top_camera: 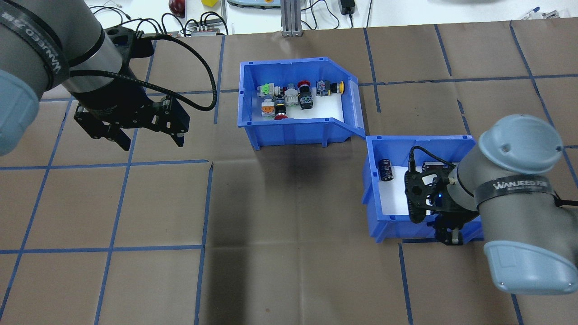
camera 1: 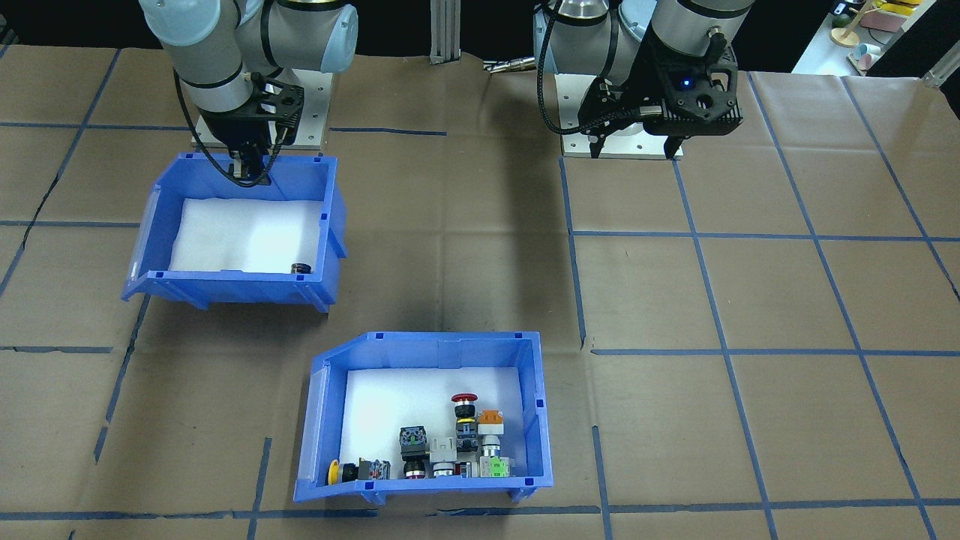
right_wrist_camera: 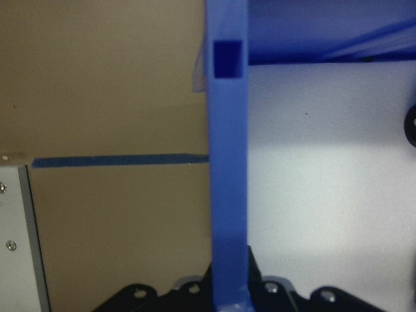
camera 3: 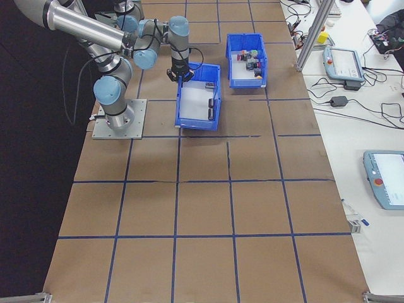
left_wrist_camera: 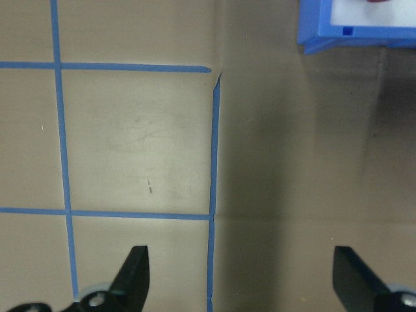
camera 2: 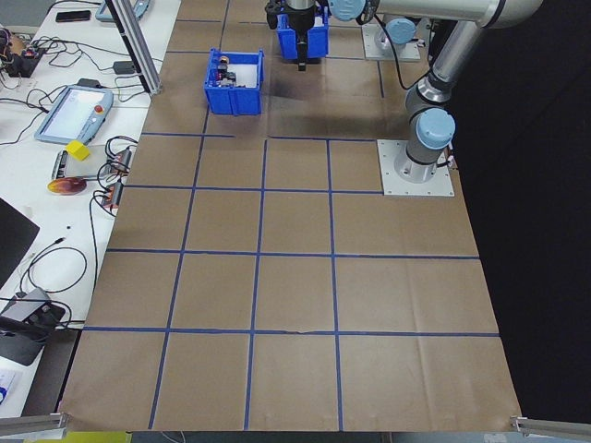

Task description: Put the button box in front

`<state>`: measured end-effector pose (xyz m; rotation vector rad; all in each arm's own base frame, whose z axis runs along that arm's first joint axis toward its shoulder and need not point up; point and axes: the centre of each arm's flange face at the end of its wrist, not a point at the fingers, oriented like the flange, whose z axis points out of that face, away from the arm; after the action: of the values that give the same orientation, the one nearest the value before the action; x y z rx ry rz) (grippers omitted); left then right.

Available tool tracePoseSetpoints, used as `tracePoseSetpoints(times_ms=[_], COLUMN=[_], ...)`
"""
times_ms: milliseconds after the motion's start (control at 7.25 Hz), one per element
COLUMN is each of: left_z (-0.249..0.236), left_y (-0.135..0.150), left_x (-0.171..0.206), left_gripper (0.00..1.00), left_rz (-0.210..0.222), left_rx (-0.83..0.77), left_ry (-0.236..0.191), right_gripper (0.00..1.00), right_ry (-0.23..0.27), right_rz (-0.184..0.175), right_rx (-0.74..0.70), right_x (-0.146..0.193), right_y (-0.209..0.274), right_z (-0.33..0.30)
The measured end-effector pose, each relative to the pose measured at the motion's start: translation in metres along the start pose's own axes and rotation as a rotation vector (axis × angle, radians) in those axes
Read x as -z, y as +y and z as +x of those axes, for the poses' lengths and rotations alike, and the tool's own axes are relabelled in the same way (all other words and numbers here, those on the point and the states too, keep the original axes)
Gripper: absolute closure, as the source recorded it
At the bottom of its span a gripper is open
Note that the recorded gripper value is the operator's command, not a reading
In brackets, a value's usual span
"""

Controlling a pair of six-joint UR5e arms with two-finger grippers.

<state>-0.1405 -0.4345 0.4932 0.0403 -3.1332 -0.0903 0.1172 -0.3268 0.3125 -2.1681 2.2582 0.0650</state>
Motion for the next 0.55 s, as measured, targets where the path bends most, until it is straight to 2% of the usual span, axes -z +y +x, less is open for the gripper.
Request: tracePoseSetpoints(times_ms=[276,552], left_z=[-0.004,-0.013], left_y=[0.008,0.023], left_x=[0.007,0.009], left_gripper=[0.00,0.00], left_rz=[-0.006,-0.036], left_rx=[0.003,0.014], left_ry=[0.002,0.000], right_gripper=[0.89,0.89], right_ry=[0.060,0.119], right_rz=[0.003,0.026], right_rx=[0.011,0.022], right_x=[0.004,0.001], right_y=[-0.059,-0.109], right_z=[-0.022,-0.036])
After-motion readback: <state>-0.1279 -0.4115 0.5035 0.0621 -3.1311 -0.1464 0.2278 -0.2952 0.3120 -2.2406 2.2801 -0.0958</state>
